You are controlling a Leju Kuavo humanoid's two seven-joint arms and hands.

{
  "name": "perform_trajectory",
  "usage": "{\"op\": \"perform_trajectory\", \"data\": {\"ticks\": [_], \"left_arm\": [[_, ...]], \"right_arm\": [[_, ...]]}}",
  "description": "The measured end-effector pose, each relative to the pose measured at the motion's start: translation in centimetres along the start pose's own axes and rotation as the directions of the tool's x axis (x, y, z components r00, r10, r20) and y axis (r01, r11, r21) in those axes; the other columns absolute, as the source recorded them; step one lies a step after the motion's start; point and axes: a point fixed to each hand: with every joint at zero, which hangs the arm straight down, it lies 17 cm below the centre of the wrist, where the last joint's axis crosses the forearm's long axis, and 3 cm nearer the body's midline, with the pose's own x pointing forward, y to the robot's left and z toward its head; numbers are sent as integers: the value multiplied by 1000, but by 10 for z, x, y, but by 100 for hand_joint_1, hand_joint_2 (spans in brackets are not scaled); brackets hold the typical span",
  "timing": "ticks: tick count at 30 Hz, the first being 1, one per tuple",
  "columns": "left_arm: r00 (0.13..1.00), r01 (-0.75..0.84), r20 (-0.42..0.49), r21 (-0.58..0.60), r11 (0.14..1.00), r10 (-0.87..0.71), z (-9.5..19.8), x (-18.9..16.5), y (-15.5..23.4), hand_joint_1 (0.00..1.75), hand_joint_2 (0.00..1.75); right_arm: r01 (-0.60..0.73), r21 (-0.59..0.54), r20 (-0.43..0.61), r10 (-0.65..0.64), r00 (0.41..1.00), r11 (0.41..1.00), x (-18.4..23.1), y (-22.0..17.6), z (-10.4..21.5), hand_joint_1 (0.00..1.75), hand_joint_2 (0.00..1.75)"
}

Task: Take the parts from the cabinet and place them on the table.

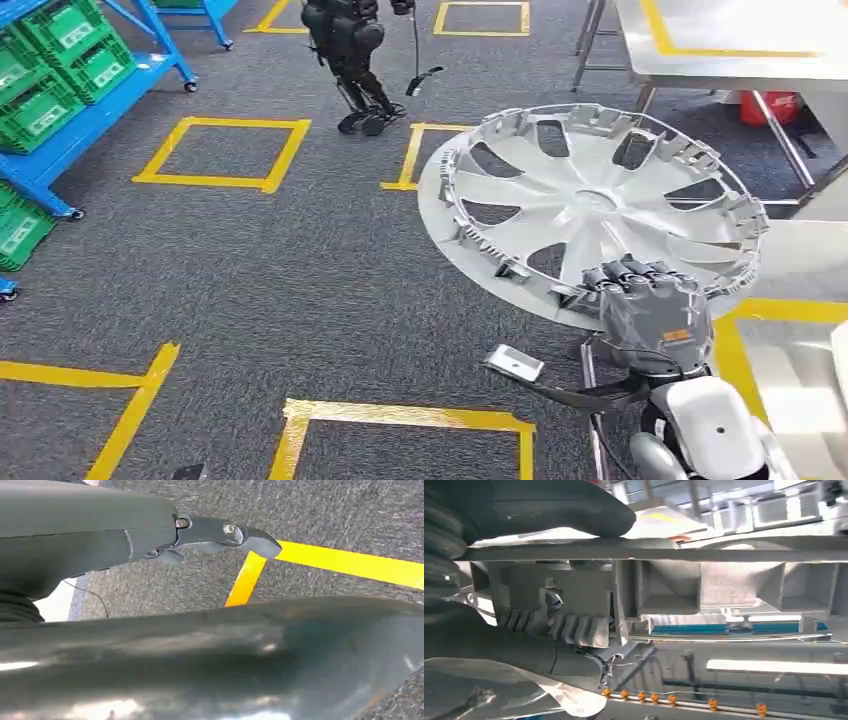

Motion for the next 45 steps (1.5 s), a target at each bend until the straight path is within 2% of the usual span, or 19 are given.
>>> {"op": "perform_trajectory", "data": {"ticks": [45], "left_arm": [[998, 59, -2, -30, 998, -59, 2, -1, -9, 0, 0]], "right_arm": [[-1, 1, -18, 1, 1000, 1000, -4, -1, 1, 175, 175]]}}
